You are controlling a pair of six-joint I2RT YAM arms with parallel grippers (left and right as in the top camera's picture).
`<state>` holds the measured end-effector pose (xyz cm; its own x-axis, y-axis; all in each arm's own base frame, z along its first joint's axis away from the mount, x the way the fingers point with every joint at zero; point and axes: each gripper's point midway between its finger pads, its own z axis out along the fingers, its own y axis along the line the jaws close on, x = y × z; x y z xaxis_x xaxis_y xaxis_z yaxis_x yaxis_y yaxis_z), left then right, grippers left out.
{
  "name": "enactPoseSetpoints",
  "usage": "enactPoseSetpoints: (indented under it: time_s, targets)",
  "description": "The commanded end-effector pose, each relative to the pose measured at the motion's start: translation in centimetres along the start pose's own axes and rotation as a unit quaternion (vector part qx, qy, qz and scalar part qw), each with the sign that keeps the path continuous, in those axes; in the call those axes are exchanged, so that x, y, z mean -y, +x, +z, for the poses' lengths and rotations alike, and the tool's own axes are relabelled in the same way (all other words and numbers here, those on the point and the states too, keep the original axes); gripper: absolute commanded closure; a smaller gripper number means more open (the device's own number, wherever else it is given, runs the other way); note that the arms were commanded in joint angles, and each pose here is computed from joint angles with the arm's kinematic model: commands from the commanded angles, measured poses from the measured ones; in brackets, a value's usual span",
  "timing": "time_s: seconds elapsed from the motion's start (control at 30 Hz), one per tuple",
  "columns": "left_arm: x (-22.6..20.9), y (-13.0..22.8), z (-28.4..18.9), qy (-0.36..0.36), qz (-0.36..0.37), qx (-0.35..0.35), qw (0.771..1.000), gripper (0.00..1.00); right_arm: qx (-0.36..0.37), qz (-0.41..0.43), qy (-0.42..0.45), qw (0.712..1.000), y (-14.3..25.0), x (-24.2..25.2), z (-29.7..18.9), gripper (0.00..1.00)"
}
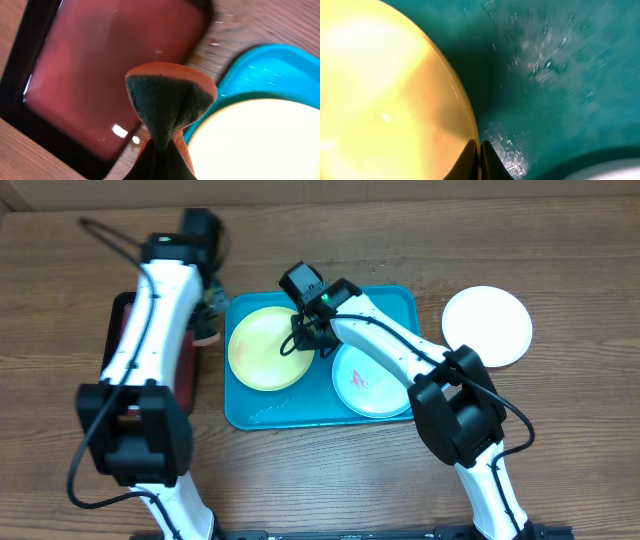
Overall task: Clean dirty plates on tray and stack at the side
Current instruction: 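Carry the sponge back to the black tray with the left gripper, then lift the yellow plate with the right gripper and set it on the white plate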
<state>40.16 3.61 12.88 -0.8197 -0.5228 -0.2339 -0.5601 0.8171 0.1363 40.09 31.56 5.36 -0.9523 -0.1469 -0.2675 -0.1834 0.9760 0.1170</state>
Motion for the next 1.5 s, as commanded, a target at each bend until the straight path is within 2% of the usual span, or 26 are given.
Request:
enactPoseSetpoints:
  time_s: [0.0,0.07,0.23,0.33,0.43,0.53,0.7,0.83,0.9,0.97,1.1,1.23,1.33,1.47]
  targets:
    - [-2.0,0.5,1.1,0.042,-0.024,-0.053,0.997,0.96,0.133,-0.018,0.019,0.991,-5.4,-0.2,-10.3,0.96]
    - [-3.6,0.6,2.0,0.042,-0.037,-0.071,0.996,0.96,0.167,-0.027,0.07,0.983,-6.5,1.0,-13.3,0.96]
    - [-6.2,1.0,4.1,0.059,-0.087,-0.106,0.989,0.96,0.206,-0.126,0.213,0.947,-6.7,2.9,-18.7,0.96]
    - [-6.6,0.7,4.7,0.085,-0.109,-0.115,0.984,0.95,0.236,-0.148,0.312,0.908,-6.6,3.7,-21.2,0.96]
    - [-7.3,0.5,4.9,0.09,-0.123,-0.117,0.981,0.96,0.286,-0.159,0.401,0.856,-6.4,3.2,-24.5,0.96]
    - [-7.4,0.4,5.0,0.09,-0.125,-0.116,0.981,0.96,0.3,-0.201,0.446,0.818,-6.4,1.8,-26.4,0.96]
    - [-7.4,0.4,5.0,0.09,-0.121,-0.116,0.982,0.96,0.298,-0.266,0.482,0.78,-6.2,-0.4,-27.8,0.96]
    - [-7.4,0.4,5.0,0.09,-0.12,-0.116,0.982,0.96,0.301,-0.286,0.489,0.767,-5.9,-1.6,-28.3,0.96]
    - [-7.4,0.4,5.0,0.091,-0.118,-0.116,0.982,0.96,0.303,-0.288,0.485,0.769,-5.8,-1.8,-28.3,0.96]
    - [-7.4,0.4,5.0,0.091,-0.118,-0.116,0.982,0.96,0.309,-0.278,0.458,0.786,-5.7,-2.2,-27.5,0.96]
    - [-7.5,0.5,5.0,0.09,-0.114,-0.117,0.982,0.96,0.272,-0.248,0.323,0.872,-5.0,-2.4,-22.3,0.96]
    - [-7.5,0.6,5.0,0.09,-0.114,-0.119,0.982,0.96,0.168,-0.228,0.191,0.94,-4.6,-0.1,-16.7,0.96]
    - [-7.2,0.7,4.9,0.097,-0.114,-0.122,0.981,0.96,0.116,-0.108,0.144,0.977,-4.6,4.3,-15.3,0.96]
    - [-7.2,0.7,4.9,0.098,-0.114,-0.123,0.981,0.96,0.036,0.049,0.059,0.996,-4.7,11.5,-14.3,0.96]
